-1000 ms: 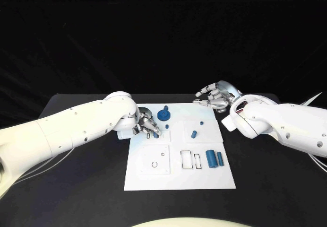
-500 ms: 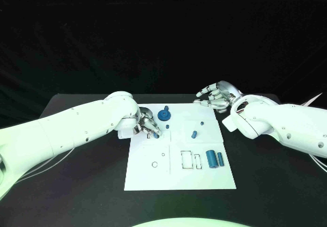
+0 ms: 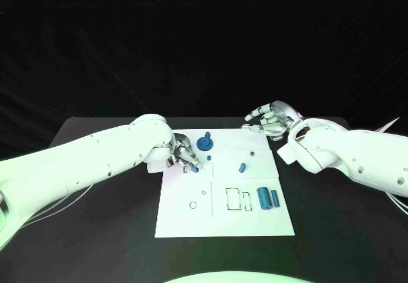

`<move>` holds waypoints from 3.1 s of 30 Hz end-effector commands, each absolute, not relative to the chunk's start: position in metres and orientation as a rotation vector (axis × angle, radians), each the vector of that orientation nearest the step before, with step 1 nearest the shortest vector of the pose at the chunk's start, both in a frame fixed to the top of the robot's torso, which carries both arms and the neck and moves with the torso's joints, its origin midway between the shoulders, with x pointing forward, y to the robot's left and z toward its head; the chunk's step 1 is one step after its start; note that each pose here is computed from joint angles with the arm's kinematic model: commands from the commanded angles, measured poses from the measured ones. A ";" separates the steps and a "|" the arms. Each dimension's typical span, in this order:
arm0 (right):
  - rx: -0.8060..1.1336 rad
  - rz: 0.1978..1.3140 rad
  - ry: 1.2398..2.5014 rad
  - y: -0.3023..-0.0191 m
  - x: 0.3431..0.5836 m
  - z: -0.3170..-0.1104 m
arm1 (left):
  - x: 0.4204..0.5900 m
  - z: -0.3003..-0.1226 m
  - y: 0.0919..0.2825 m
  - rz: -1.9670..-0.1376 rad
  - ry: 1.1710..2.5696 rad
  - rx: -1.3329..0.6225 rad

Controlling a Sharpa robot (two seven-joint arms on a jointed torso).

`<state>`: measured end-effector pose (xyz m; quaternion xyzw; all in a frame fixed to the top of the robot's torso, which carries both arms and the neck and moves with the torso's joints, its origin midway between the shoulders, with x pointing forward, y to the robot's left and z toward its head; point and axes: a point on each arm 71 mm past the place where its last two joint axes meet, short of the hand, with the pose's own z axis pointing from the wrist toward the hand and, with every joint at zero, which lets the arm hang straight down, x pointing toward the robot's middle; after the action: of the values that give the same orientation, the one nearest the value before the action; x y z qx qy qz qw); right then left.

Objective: Assemble the parts on the task board

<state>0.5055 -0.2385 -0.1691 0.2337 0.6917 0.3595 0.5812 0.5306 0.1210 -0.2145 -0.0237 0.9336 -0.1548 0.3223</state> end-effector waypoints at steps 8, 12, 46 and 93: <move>0.539 0.844 1.615 -0.238 0.505 -0.169 | 0.531 -0.223 0.125 -0.368 2.461 -0.068; 0.537 0.844 1.615 -0.238 0.505 -0.169 | 0.531 -0.224 0.124 -0.364 2.460 -0.063; 0.535 0.844 1.614 -0.239 0.505 -0.169 | 0.534 -0.222 0.131 -0.354 2.425 -0.084; 0.376 0.804 1.675 -0.227 0.495 -0.177 | 0.511 -0.189 0.147 -0.660 2.313 -0.323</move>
<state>0.4980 -0.2315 -0.1758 0.1769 0.7095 0.3472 0.5871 0.5127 0.1468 -0.1904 -0.1179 0.8958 -0.2453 0.3513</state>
